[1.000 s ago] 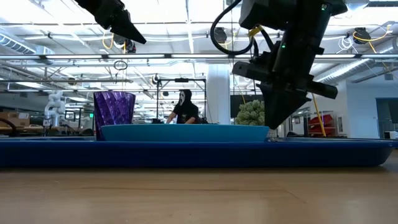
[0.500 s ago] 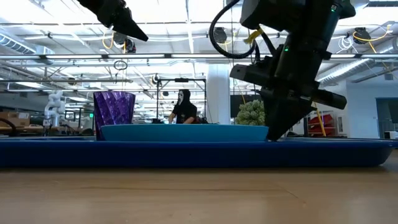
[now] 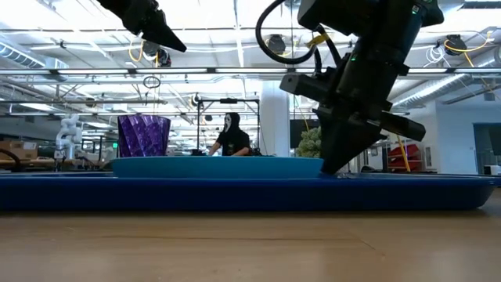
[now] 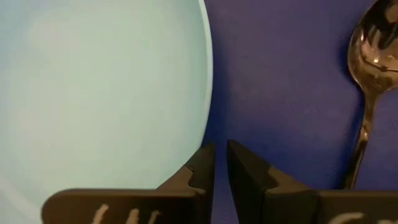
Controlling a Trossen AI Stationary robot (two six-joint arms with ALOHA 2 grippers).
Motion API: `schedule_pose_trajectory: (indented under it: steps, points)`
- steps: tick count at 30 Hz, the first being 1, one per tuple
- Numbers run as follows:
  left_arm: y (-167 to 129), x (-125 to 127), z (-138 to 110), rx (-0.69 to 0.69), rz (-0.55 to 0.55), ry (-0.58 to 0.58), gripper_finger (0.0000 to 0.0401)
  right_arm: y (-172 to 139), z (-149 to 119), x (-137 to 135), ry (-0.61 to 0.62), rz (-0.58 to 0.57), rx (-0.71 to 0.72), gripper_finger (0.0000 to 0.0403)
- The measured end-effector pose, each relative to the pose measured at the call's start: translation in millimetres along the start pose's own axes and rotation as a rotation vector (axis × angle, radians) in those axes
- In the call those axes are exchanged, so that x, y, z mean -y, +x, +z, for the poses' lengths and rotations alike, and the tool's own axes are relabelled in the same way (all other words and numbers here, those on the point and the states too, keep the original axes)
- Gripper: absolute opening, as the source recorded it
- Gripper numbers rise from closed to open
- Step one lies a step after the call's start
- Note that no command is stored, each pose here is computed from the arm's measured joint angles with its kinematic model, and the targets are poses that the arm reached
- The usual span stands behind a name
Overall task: Pick and place plate/cup/fork/spoon on tray
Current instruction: Adjust the light blue plate on the dark blue tray
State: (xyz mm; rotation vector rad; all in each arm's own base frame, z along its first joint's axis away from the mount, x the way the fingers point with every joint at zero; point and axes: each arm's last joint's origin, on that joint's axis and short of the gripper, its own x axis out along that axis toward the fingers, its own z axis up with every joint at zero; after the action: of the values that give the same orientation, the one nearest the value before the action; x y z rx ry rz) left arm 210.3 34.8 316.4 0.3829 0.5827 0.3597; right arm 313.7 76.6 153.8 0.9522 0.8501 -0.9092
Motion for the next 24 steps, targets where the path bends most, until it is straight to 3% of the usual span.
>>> schedule_pose_trajectory:
  steps: [24]
  points:
    - [-26,-8,-4,0.030,0.010,-0.040,0.0044,0,1,-5,-0.038,0.051,0.020,0.0036]
